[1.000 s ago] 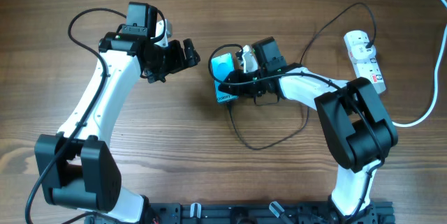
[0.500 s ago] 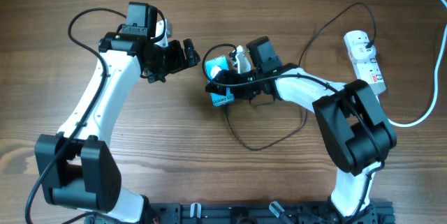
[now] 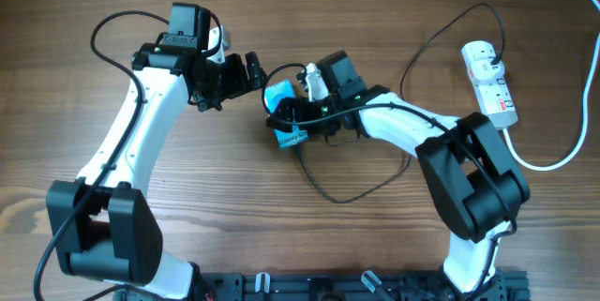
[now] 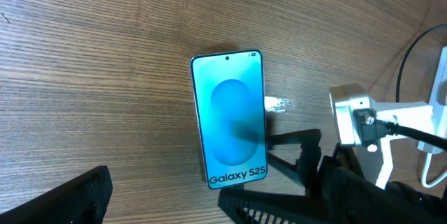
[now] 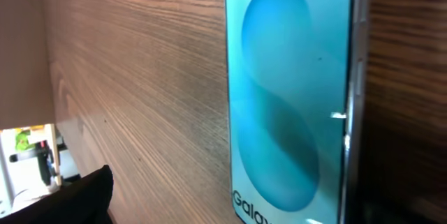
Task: Plug charger to phone and switch on socket
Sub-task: 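Lower the phone flat onto the table with the right gripper and release, then move the right gripper right over the white power strip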
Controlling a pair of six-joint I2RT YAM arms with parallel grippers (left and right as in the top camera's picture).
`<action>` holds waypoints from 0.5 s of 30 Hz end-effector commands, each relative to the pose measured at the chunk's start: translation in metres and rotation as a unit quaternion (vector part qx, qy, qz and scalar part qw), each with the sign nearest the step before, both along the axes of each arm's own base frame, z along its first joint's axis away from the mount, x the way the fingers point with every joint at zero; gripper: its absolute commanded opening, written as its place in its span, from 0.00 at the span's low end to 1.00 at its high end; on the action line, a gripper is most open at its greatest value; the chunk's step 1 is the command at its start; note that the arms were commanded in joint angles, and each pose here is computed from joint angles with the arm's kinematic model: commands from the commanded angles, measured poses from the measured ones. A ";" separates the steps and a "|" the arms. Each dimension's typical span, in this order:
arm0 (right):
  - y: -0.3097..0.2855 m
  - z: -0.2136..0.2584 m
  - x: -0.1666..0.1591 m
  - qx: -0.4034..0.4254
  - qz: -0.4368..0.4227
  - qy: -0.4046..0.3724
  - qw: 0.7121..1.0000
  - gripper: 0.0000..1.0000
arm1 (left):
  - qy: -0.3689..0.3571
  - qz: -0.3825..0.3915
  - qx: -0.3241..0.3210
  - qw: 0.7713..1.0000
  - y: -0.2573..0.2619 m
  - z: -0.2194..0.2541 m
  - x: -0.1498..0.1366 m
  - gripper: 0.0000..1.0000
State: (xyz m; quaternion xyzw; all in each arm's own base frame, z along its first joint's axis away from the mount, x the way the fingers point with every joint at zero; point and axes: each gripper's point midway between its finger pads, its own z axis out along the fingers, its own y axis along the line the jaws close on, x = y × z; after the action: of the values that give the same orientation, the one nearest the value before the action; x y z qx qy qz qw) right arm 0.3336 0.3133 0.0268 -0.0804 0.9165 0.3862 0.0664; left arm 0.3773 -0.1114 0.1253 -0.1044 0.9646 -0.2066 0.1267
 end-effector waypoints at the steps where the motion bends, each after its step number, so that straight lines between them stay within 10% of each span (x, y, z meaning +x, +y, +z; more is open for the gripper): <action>1: -0.028 -0.016 0.011 -0.056 -0.029 -0.013 0.998 1.00 | -0.008 0.000 0.005 1.000 0.002 0.004 0.000 1.00; 15: -0.144 0.107 0.059 -0.093 -0.107 -0.151 0.978 0.99 | -0.008 0.000 0.005 1.000 0.002 0.004 0.000 1.00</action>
State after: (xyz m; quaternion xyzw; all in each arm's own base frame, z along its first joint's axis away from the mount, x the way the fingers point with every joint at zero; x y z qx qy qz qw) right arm 0.3774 0.1953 0.0893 -0.0357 0.9400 0.2923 0.1723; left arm 0.3773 -0.1114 0.1253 -0.1044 0.9645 -0.2068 0.1266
